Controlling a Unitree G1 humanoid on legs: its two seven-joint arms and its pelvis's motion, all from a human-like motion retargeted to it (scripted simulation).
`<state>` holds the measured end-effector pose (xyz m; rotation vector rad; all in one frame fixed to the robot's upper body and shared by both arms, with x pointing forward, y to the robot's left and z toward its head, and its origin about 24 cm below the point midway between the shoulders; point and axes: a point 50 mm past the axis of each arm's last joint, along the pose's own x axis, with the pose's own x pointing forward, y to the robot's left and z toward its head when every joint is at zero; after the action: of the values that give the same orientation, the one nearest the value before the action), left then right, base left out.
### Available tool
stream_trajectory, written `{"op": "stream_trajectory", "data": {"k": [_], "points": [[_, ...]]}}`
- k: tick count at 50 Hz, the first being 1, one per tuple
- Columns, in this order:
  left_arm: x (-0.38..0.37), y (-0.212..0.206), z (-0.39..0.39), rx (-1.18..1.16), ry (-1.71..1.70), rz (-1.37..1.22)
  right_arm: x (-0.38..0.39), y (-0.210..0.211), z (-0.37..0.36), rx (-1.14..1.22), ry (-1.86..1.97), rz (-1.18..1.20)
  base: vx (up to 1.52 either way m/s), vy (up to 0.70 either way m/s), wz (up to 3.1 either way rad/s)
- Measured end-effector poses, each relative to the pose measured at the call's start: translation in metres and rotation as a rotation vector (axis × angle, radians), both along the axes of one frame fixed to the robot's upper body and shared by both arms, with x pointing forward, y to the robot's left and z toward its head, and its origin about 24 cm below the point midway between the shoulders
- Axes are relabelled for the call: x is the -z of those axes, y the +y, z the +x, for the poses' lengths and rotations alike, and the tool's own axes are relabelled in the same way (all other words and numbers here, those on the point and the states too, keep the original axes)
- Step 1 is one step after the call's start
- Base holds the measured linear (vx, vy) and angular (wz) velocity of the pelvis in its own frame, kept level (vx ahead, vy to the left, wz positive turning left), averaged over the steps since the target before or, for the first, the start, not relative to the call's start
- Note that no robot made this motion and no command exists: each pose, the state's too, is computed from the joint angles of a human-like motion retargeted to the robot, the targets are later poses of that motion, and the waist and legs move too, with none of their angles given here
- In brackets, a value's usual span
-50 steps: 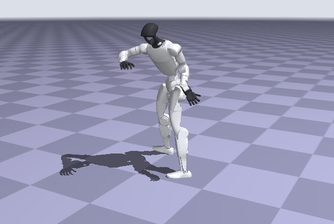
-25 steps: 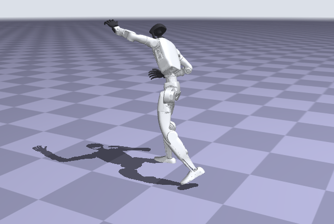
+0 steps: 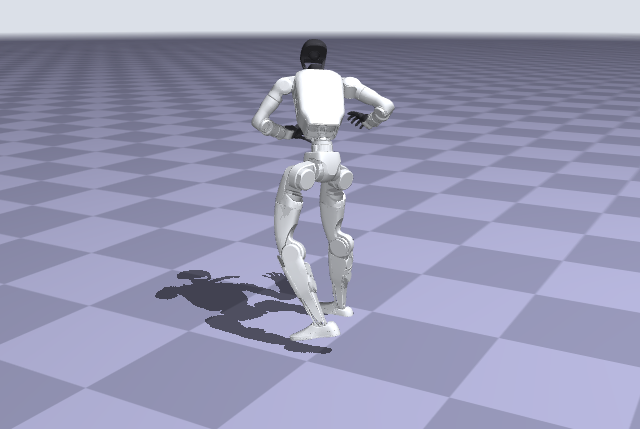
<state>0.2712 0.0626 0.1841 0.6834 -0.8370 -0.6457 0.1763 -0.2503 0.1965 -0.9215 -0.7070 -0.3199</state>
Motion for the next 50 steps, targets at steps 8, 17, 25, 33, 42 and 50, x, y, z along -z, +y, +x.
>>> {"op": "stream_trajectory", "data": {"k": [8, 17, 25, 33, 42, 50], "points": [[0.042, 0.063, -0.025, -0.109, 0.472, -0.38, -0.034, 0.014, 0.018, 0.058, -0.246, -0.038, 0.2, -0.08, 1.36], [0.016, 0.061, -0.034, 0.062, 0.568, -0.764, -0.171, -0.001, 0.101, 0.347, -0.479, -0.443, 0.26, -0.01, 1.31], [0.012, 0.104, -0.073, 0.07, 0.586, -0.97, -0.162, -0.17, 0.11, 0.853, 0.16, 0.042, 0.37, 0.03, 0.89], [-0.024, 0.085, -0.07, 0.174, 0.39, -0.688, -0.029, -0.077, 0.078, 0.453, 0.069, -0.226, 0.41, 0.03, 1.91], [-0.102, -0.168, 0.015, 0.117, -0.152, -0.048, 0.009, -0.145, 0.138, 0.796, 0.357, -0.074, 0.14, -0.05, 1.03], [-0.082, -0.152, 0.04, 0.351, 0.902, -1.048, -0.034, -0.121, 0.146, 0.602, 0.111, 0.205, 0.17, -0.15, 0.69]]}}
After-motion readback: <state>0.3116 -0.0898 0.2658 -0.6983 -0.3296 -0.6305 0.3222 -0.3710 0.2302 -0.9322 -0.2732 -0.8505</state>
